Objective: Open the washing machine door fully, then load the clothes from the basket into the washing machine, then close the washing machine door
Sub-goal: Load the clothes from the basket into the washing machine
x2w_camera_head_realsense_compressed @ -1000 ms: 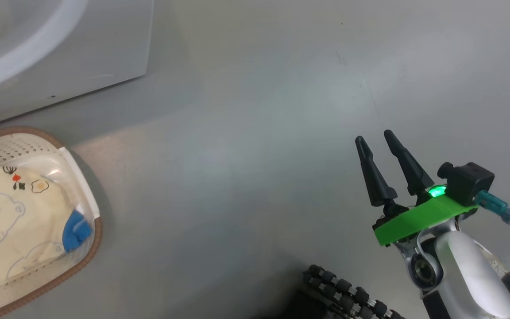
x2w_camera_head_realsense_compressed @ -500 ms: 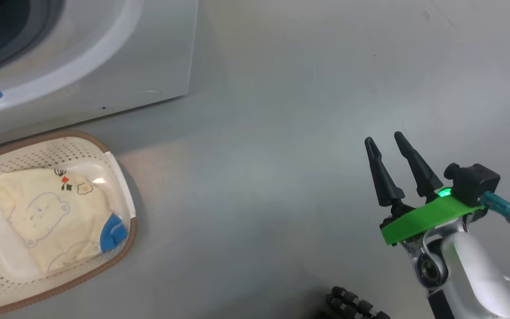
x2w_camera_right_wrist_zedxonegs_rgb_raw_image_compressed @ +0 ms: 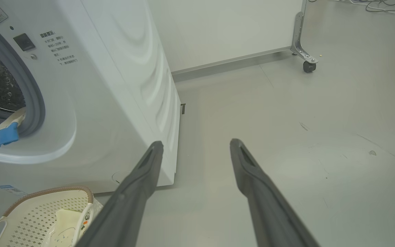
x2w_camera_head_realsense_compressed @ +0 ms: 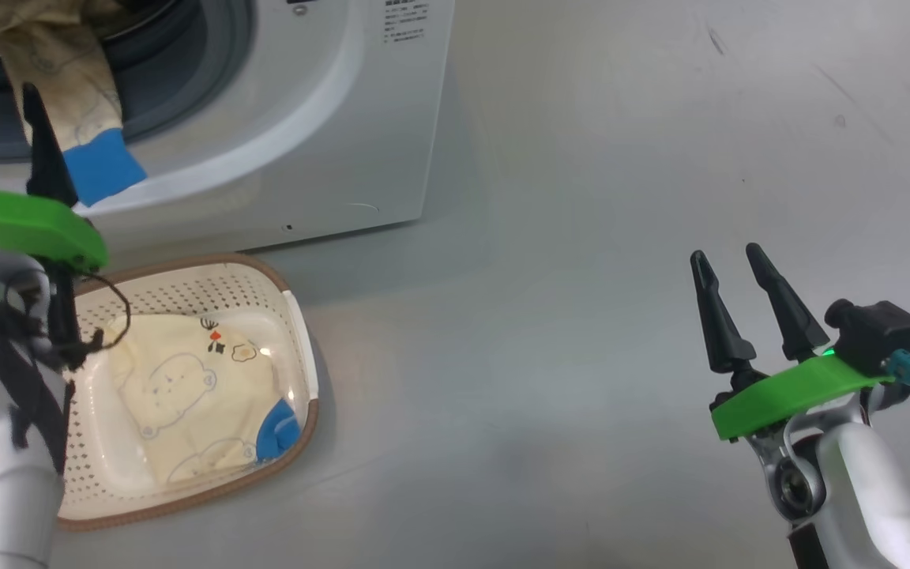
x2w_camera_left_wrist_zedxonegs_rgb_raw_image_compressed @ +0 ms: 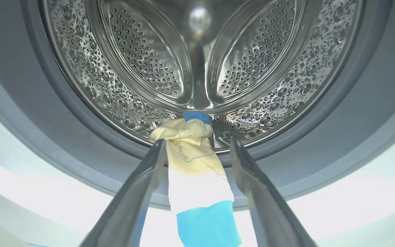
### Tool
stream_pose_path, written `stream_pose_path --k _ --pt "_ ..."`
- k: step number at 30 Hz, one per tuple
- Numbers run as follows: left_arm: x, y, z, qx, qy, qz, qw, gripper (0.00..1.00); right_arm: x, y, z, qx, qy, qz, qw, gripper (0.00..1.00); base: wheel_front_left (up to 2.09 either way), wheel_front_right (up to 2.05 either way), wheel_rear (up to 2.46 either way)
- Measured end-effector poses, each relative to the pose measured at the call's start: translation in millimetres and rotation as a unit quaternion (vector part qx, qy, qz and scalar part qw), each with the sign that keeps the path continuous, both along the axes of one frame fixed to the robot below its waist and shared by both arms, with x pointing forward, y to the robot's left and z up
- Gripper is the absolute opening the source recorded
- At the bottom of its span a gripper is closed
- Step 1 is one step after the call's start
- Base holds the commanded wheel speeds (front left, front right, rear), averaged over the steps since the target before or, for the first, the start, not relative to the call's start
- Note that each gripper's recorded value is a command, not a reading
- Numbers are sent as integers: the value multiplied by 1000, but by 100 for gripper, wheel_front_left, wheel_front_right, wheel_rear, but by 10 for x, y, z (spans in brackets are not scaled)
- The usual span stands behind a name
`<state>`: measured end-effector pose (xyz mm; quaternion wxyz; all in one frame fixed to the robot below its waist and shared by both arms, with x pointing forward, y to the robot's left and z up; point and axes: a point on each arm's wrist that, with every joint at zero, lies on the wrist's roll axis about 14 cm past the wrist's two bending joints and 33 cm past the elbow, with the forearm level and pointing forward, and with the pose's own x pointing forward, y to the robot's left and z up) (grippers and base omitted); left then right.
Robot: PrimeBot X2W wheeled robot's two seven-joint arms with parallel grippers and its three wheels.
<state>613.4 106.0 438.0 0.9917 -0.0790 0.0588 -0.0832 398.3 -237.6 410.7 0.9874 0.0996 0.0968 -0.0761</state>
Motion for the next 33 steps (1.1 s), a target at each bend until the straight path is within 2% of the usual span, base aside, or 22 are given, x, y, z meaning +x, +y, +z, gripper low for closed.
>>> stream_pose_path --k 10,21,33 --pt "-896 392 102 16 -19 42 999 100 -99 138 197 -4 -12 23 1000 100 0 0 0" --pt "-1769 611 256 34 -34 78 996 100 -239 243 435 -16 -29 50 998 100 0 0 0" --pt "-2281 696 370 49 -45 84 994 100 -309 392 677 -26 -50 82 995 100 0 0 0"
